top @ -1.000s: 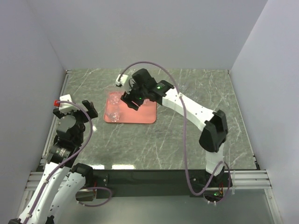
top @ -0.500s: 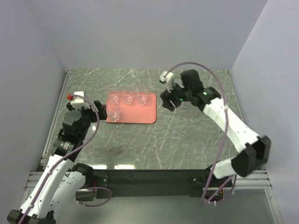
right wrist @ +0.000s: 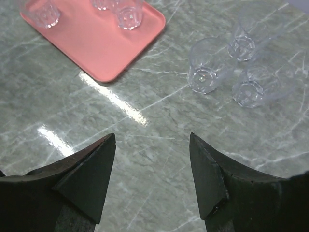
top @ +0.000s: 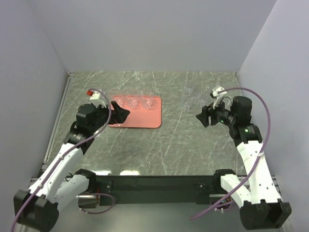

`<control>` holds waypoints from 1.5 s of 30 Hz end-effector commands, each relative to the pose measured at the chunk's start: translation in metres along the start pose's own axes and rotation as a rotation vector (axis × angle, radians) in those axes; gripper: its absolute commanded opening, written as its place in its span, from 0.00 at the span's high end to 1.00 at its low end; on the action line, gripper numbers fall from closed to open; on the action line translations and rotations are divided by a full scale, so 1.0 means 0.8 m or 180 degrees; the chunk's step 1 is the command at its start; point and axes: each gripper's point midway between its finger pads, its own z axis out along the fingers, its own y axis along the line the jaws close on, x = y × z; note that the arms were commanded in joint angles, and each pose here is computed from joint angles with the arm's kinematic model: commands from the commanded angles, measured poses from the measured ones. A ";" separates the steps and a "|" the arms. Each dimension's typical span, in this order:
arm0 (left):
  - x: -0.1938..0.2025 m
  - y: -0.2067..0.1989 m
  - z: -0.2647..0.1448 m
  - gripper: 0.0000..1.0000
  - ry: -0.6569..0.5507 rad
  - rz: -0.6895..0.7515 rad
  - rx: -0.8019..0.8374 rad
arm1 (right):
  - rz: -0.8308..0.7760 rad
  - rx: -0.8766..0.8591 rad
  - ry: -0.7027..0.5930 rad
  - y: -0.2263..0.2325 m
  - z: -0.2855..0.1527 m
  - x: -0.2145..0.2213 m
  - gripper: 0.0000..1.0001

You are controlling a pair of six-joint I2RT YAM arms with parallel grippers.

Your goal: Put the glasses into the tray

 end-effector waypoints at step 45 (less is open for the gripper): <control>0.122 -0.193 0.349 0.11 0.1488 -0.1056 -0.0488 | 0.0404 0.0464 -0.0388 -0.055 -0.031 0.031 0.30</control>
